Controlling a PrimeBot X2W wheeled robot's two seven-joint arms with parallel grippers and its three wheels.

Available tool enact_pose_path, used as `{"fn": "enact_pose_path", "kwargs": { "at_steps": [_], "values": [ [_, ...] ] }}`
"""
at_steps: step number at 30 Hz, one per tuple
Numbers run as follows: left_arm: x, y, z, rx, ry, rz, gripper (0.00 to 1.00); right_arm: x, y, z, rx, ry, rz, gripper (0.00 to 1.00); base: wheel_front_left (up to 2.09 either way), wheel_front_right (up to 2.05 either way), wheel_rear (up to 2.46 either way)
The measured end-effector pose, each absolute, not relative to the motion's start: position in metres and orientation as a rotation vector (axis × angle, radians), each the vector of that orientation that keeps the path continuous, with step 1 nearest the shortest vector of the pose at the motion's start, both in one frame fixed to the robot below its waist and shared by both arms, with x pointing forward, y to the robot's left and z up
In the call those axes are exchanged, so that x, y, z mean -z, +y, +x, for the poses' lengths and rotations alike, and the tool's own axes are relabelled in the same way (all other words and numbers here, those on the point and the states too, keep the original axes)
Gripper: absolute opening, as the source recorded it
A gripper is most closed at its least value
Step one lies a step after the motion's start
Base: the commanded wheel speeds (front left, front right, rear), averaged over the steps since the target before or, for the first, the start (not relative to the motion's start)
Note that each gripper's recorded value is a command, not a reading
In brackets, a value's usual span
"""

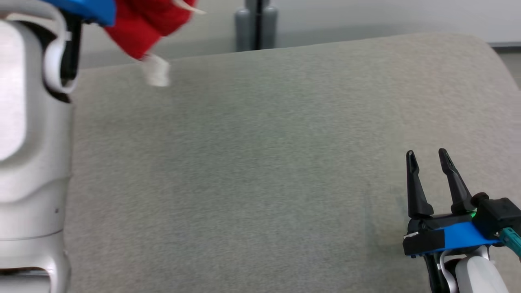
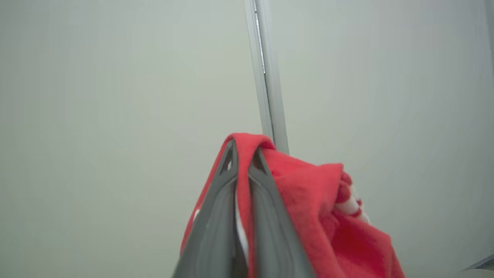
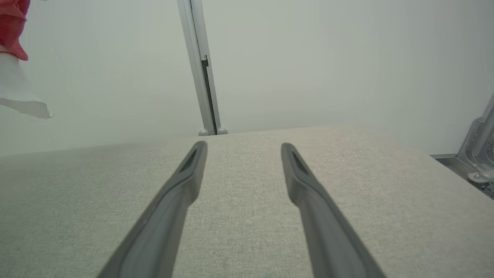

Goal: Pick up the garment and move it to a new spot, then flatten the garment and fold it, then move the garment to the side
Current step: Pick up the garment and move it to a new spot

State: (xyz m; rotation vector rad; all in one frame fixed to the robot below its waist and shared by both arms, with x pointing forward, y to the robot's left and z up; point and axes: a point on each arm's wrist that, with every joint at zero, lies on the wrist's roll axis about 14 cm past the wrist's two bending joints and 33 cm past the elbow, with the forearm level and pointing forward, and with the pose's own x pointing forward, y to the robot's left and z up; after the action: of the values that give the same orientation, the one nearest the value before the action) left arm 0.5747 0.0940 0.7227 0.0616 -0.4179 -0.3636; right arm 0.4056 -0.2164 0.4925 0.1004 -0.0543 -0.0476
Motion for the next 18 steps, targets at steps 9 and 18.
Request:
{"fn": "enact_pose_path", "kwargs": {
  "at_steps": [9, 18],
  "values": [
    [-0.705, -0.035, 0.550, 0.670, -0.410, -0.018, 0.00, -0.499, -0.259, 0.378, 0.177, -0.065, 0.086, 1.00, 0.00, 0.00, 0.00],
    [-0.578, -0.087, 0.509, 0.813, -0.102, -0.067, 0.00, -0.501, -0.268, 0.371, 0.206, -0.068, 0.082, 1.00, 0.00, 0.00, 0.00]
  ]
}}
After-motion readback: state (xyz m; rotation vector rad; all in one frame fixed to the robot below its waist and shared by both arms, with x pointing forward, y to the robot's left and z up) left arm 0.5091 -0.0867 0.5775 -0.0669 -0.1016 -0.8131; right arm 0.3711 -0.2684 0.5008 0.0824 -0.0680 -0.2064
